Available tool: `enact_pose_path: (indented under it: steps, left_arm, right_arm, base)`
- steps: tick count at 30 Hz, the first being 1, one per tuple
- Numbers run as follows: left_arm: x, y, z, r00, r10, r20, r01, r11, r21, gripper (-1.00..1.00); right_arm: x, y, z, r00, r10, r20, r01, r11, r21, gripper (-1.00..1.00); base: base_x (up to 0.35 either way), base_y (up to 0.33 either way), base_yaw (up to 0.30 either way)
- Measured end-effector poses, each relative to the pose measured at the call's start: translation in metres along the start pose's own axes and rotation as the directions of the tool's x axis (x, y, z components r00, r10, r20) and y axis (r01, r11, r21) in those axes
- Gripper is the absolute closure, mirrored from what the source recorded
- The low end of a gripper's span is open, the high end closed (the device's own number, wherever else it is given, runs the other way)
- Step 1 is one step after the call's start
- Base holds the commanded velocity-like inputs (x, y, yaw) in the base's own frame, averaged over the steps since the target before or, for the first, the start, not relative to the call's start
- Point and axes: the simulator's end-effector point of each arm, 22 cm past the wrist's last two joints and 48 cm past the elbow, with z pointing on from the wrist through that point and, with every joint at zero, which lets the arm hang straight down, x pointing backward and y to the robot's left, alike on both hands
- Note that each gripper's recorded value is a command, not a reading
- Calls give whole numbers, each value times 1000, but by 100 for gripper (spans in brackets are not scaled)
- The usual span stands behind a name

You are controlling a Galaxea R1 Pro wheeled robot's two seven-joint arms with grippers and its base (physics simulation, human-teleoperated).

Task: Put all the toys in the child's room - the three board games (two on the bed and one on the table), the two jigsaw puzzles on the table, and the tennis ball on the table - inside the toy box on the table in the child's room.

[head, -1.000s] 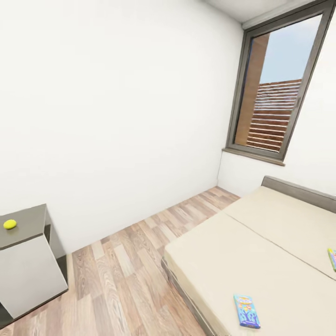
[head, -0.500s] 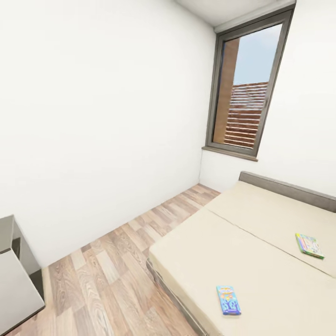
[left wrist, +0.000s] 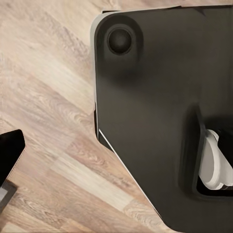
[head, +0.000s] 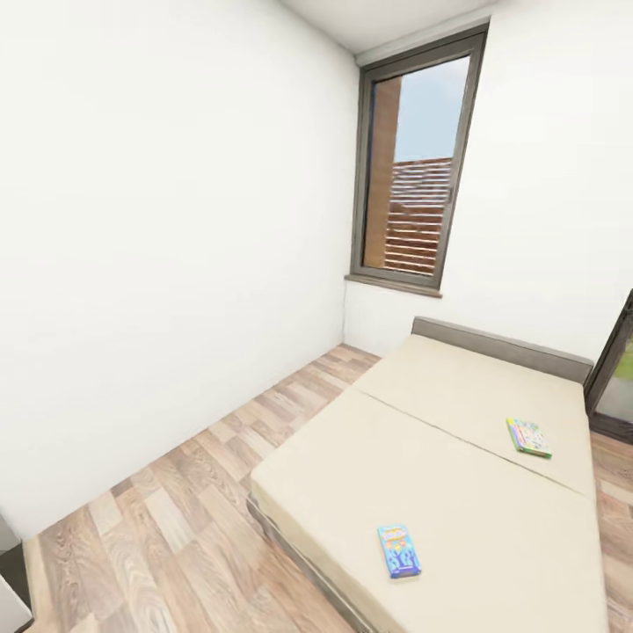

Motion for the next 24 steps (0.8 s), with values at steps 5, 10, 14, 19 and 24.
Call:
enact_pose_path:
  steps: [5, 10, 14, 19, 24]
  left_arm:
    - [0, 0, 0, 1000, 0, 1, 0, 1000, -1, -100]
    - [0, 0, 0, 1000, 0, 2, 0, 1000, -1, -100]
    - [-1, 0, 0, 1000, 0, 2, 0, 1000, -1, -100]
    - [-1, 0, 0, 1000, 0, 1, 0, 1000, -1, -100]
    - [0, 0, 0, 1000, -1, 1, 1, 1000, -2, -100]
  right_arm:
    - [0, 0, 0, 1000, 0, 0, 0, 1000, 0, -100]
    - [0, -1, 0, 1000, 0, 0, 0, 1000, 1, -100]
    - [0, -1, 0, 1000, 0, 0, 0, 1000, 1, -100]
    - [0, -1, 0, 1000, 0, 0, 0, 1000, 1, -100]
    - [0, -1, 0, 1000, 0, 0, 0, 1000, 1, -100]
  base:
    - [0, 0, -278]
    - [0, 0, -278]
    - [0, 0, -278]
    - [0, 0, -278]
    - [0, 0, -278]
